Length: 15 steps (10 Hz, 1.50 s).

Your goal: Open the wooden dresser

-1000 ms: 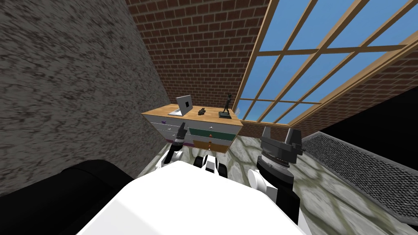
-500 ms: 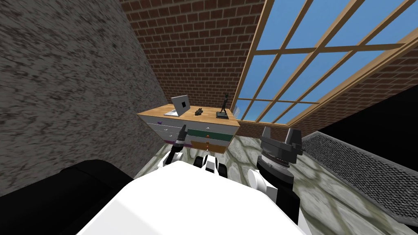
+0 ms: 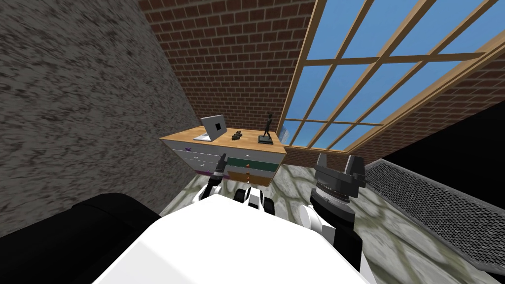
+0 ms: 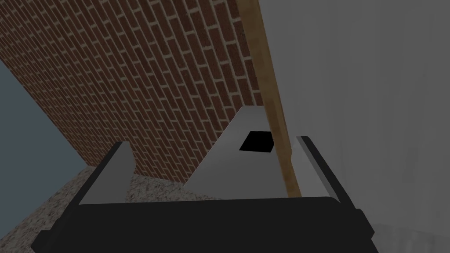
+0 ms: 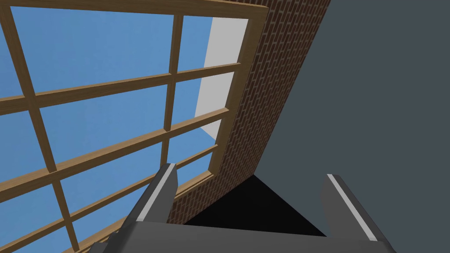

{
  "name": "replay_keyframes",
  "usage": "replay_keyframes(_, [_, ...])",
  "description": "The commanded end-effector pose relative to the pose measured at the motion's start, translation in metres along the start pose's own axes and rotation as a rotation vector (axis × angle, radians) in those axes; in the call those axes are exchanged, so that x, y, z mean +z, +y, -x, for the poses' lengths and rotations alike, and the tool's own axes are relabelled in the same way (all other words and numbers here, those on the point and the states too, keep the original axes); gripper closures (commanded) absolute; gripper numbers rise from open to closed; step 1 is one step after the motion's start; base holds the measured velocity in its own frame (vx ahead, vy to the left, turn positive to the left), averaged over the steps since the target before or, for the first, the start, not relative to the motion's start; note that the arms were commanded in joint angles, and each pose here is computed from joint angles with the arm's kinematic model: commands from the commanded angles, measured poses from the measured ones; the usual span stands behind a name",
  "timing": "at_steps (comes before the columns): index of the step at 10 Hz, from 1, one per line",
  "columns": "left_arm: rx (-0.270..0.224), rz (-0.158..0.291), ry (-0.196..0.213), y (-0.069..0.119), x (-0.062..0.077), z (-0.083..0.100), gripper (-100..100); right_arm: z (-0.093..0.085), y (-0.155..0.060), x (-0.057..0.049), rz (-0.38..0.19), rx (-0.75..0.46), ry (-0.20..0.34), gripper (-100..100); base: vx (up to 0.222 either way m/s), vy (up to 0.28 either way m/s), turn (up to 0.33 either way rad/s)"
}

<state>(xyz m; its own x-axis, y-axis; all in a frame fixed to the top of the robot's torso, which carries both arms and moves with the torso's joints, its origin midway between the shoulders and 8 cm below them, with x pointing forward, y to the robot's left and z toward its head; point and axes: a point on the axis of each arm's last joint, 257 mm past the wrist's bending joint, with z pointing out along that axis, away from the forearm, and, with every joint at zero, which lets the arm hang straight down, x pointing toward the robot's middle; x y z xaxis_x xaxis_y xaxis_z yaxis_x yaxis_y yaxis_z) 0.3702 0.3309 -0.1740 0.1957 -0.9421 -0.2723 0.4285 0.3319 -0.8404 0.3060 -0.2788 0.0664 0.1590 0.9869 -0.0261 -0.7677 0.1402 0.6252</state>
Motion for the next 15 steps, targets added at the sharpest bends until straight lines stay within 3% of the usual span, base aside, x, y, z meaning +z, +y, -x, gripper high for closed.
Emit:
replay_keyframes(1, [0.007,0.021,0.007,0.017,-0.011,-0.005,-100,0.0,0.0,0.0,0.0,0.0,0.0,0,0.063,-0.097,-0.01])
replay_keyframes(11, [0.013,0.093,0.022,0.064,-0.048,-0.024,-100,0.0,0.0,0.0,0.0,0.0,0.0,0,0.046,-0.076,-0.009])
replay_keyframes(15, [-0.027,0.134,-0.003,0.08,-0.067,-0.046,-100,0.0,0.0,0.0,0.0,0.0,0.0,0,0.041,-0.068,-0.01])
